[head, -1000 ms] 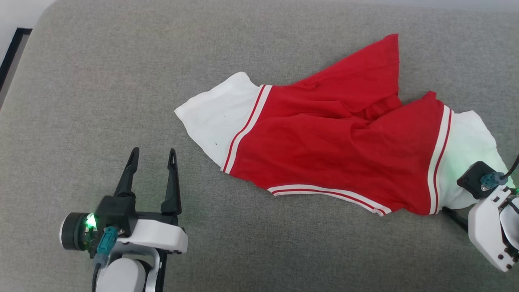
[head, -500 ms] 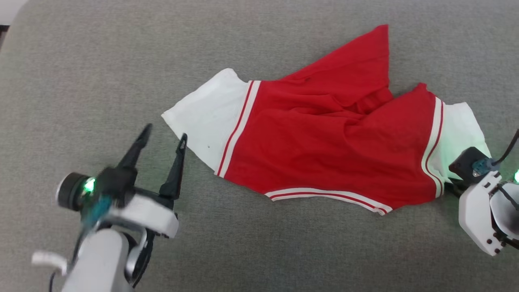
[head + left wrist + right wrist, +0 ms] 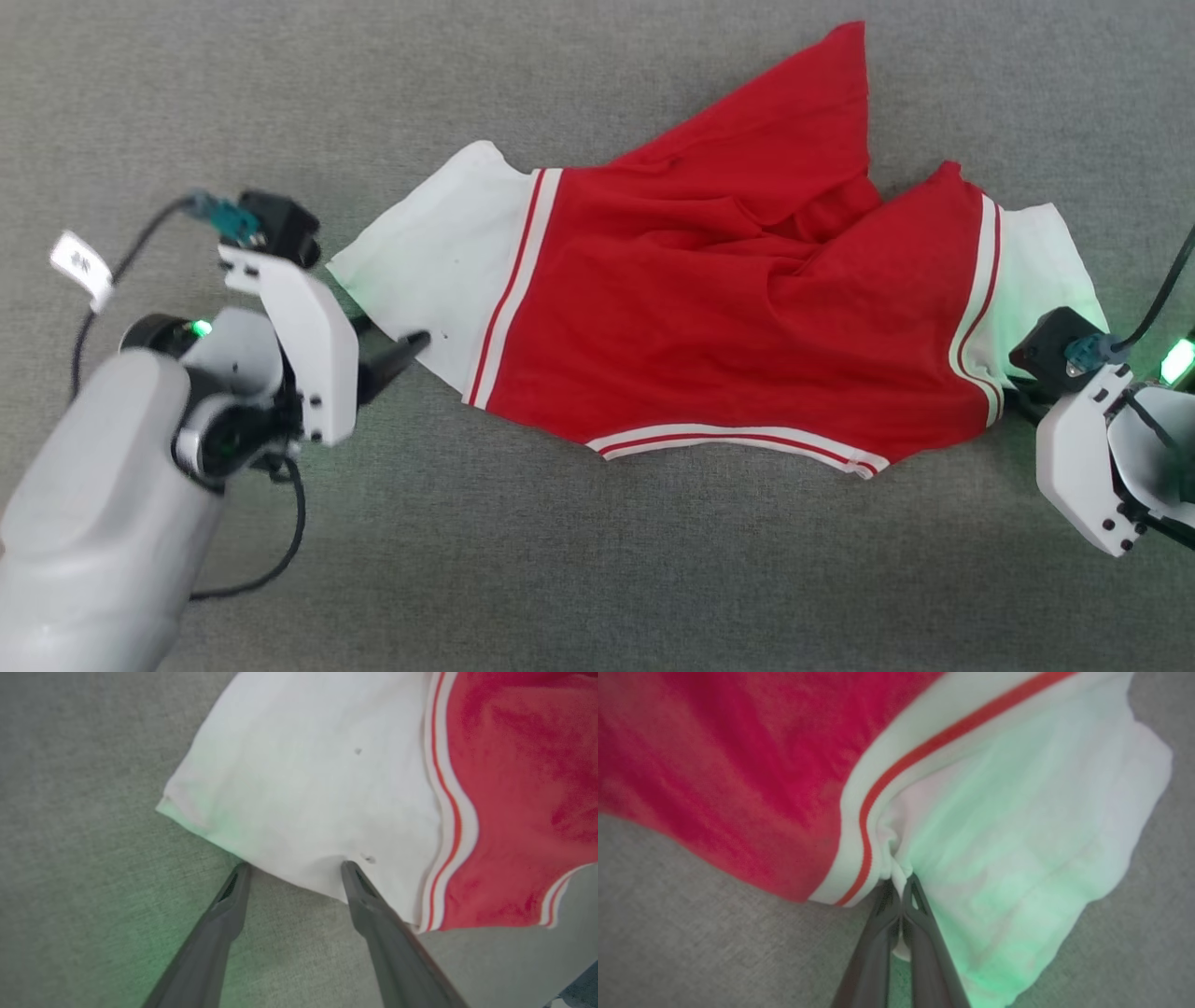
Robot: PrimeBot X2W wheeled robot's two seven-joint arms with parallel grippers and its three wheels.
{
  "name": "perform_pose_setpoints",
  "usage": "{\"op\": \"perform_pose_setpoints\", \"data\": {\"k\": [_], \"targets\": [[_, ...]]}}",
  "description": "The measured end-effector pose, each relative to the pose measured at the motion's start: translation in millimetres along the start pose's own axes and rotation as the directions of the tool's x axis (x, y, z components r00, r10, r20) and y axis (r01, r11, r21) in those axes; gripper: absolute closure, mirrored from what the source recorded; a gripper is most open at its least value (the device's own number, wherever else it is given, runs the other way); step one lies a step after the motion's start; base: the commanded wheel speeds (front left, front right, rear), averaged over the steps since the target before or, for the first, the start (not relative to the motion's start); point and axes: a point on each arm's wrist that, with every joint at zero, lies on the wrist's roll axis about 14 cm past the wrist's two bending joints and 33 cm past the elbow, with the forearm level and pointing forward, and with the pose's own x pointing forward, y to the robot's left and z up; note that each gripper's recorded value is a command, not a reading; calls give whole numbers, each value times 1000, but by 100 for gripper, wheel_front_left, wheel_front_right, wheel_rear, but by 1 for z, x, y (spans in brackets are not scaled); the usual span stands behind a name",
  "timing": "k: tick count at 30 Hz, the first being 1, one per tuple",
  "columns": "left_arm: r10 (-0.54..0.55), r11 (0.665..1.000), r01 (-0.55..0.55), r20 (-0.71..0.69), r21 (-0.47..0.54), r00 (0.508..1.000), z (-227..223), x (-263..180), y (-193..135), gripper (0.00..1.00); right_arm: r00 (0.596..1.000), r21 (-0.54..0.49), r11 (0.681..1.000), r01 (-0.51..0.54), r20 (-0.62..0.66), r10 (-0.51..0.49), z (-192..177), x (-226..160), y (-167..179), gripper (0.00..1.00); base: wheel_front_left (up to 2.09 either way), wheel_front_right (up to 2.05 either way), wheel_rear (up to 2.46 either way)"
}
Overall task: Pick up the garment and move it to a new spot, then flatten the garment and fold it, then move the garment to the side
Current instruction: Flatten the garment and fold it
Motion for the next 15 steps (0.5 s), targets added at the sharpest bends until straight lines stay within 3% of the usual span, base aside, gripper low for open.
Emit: {"op": "perform_pose_setpoints", "data": {"k": [9,10,11,12,13,14,15], "targets": [[-54,997,45,-139,-71,989,-2,19,-9,0,1000,3,1000,-9,-5,9,-2,5,-1,100,0,0,0],[-60,996,50,-140,-74,988,-1,20,-10,18,1000,4,1000,-8,-4,8,-2,5,-1,100,0,0,0],[-62,996,52,-141,-72,988,0,21,-10,50,1000,6,1000,-7,-2,7,-2,5,-1,100,0,0,0],[-61,996,52,-141,-71,988,-1,22,-10,69,1000,8,1000,-5,1,5,-2,5,-1,100,0,0,0],[-66,996,56,-141,-74,988,-1,23,-11,69,1000,10,1000,-4,3,4,-2,5,-1,100,0,0,0],[-68,995,58,-137,-75,988,0,23,-11,98,1000,12,1000,-2,9,2,-1,4,-2,100,0,0,0],[-71,995,61,-128,-76,989,1,23,-12,100,1000,15,1000,1,16,-1,0,4,-3,100,0,0,0]]}}
